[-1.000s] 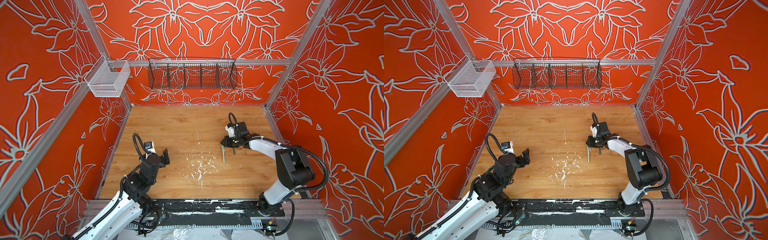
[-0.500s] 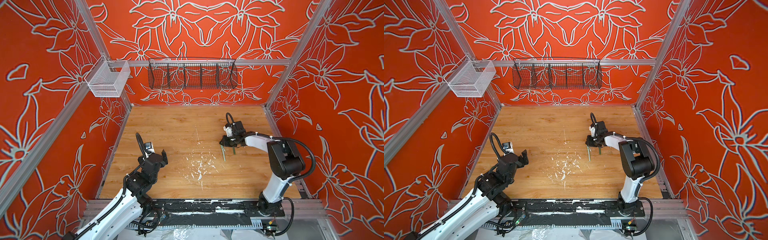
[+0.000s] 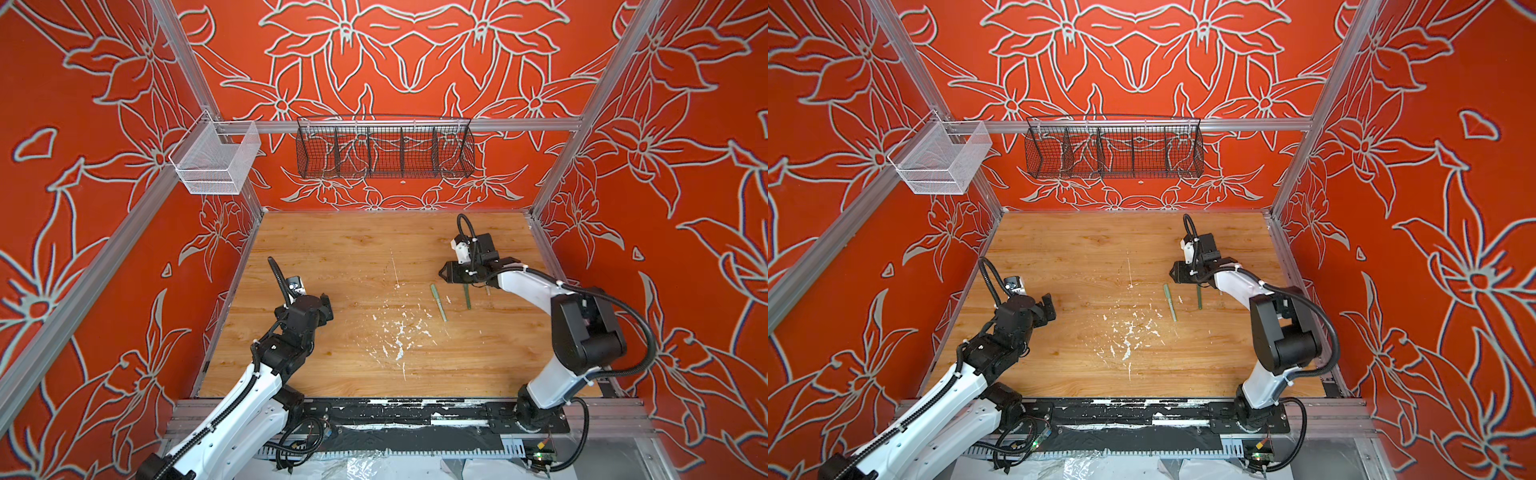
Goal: Insert the pens into the pen caps
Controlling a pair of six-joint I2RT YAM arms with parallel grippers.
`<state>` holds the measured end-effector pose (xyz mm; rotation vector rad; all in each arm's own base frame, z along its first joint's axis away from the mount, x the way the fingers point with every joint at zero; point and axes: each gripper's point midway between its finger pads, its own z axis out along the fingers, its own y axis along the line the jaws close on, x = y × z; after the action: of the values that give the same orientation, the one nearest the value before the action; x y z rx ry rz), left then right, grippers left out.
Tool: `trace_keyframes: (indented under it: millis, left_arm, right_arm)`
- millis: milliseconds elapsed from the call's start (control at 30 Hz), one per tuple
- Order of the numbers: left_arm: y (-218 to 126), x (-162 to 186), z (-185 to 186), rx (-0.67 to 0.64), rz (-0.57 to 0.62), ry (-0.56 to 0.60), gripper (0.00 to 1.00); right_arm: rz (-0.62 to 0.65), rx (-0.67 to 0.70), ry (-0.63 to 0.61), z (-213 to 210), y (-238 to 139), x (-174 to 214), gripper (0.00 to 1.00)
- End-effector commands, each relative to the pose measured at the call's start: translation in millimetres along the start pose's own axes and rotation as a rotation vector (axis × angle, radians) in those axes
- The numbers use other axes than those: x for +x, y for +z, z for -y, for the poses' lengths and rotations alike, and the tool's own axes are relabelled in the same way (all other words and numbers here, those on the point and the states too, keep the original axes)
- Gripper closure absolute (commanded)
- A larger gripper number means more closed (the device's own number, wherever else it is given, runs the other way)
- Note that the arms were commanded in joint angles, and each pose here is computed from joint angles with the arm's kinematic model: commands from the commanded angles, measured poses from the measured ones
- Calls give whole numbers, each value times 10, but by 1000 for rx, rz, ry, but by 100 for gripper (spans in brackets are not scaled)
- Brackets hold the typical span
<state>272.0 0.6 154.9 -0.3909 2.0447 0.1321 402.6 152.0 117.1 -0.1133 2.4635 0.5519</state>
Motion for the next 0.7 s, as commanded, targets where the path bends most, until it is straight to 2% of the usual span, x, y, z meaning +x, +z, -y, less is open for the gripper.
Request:
trace_keyframes:
  millis: [0,133,233,367,433,500,600,667]
  left_arm:
    - [52,-198,19,24,72,-45,3]
    - [138,-307,-54,-28,180,9,3]
    - [238,-308,-141,-68,201,45,3]
    - [423,-176,-51,74,223,36,3]
    - [484,-159,-112,39,198,25,3]
    - [529,-177,-120,21,166,55,3]
    - [660,-128,-79,55,184,106,3]
    - [720,-80,-53,82,155,111,3]
  right_arm:
    - [95,98,-30,134,-381,-183,49]
    - [249,255,-54,349,-917,-244,46]
    - [395,433,-75,626,-1328,-135,39]
    - [533,652,-54,1088,-1537,215,34]
    - [579,705,-17,1225,-1558,364,34]
    - [616,728,-26,1314,-1504,477,33]
    - [673,623,-101,1218,-1280,482,32]
    - [656,598,-171,1182,-1120,433,30]
